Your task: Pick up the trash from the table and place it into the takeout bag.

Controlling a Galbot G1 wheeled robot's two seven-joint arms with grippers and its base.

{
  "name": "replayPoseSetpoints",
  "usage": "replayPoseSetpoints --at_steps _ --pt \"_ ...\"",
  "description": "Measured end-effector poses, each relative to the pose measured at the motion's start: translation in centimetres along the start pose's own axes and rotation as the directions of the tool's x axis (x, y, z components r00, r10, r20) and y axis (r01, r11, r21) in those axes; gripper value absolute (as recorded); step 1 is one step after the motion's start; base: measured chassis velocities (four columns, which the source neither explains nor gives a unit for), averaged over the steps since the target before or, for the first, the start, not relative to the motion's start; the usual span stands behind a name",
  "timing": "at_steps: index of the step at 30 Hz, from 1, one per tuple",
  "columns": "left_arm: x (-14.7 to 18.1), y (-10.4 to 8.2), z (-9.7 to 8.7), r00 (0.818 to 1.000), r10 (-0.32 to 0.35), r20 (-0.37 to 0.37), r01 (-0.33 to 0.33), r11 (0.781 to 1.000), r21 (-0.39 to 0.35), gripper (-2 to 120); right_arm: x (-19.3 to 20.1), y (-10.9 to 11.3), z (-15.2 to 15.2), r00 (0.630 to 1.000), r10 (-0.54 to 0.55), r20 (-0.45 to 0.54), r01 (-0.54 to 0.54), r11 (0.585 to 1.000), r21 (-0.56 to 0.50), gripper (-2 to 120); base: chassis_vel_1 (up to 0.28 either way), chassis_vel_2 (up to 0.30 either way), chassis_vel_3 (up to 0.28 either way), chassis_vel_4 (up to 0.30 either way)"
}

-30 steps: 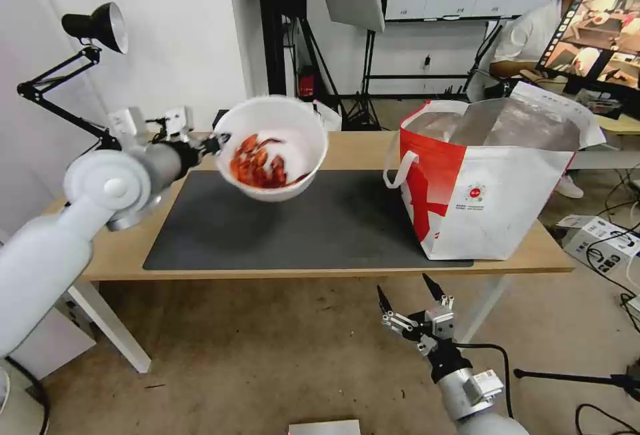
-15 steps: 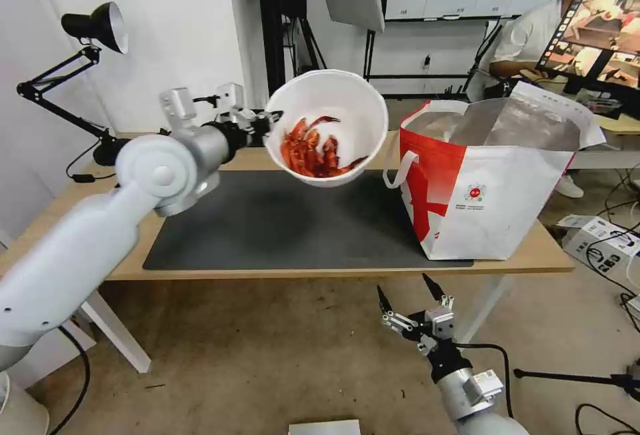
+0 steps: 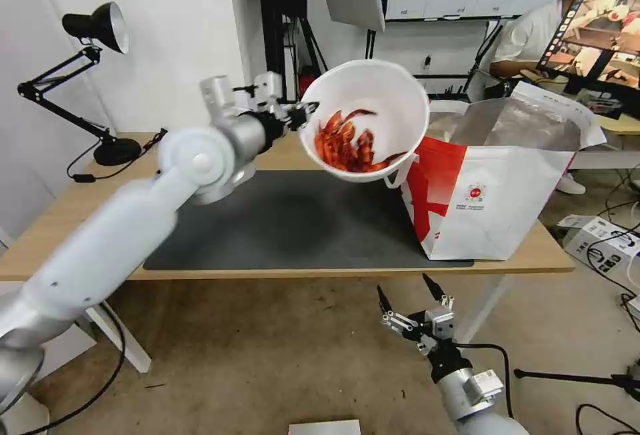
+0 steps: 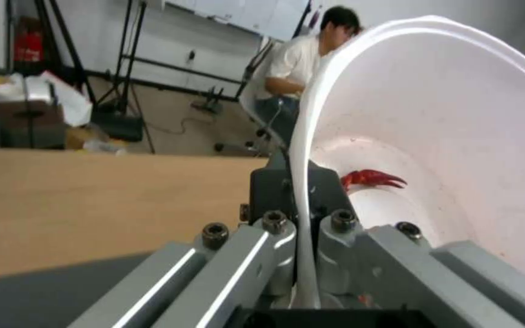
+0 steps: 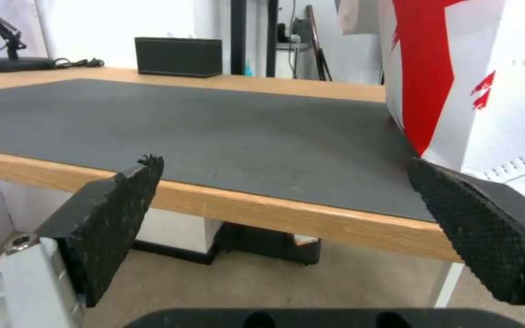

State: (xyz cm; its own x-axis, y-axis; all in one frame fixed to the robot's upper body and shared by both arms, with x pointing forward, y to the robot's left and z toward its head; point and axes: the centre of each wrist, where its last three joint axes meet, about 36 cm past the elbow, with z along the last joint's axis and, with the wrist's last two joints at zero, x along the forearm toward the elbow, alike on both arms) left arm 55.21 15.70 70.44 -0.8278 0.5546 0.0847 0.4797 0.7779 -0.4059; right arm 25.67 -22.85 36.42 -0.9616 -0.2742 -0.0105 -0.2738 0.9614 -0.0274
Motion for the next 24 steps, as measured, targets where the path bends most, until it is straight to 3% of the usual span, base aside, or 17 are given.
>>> replayPoseSetpoints --at_steps 6,9,15,24 --pt "-2.6 -3.2 -3.6 0.998 0.040 0.045 -0.042 0.999 0.033 0 0.0 0.0 0.0 1.000 0.000 0.000 0.000 1.000 0.000 100 0.000 0.000 0.000 0.000" --pt "-3.2 -4.2 -4.1 0.998 0.047 0.048 -0.049 0.998 0.040 0 0.0 0.0 0.0 1.000 0.000 0.000 0.000 1.000 0.000 100 0.000 0.000 0.000 0.000" --pt "-5.6 -6.9 -2.8 0.998 0.050 0.027 -0.051 0.998 0.041 0 0.0 0.0 0.0 1.000 0.000 0.000 0.000 1.000 0.000 100 0.000 0.000 0.000 0.000" --pt "-10.8 -10.9 0.8 0.997 -0.048 0.062 0.046 0.998 0.037 0 0.0 0.0 0.0 1.000 0.000 0.000 0.000 1.000 0.000 100 0.000 0.000 0.000 0.000"
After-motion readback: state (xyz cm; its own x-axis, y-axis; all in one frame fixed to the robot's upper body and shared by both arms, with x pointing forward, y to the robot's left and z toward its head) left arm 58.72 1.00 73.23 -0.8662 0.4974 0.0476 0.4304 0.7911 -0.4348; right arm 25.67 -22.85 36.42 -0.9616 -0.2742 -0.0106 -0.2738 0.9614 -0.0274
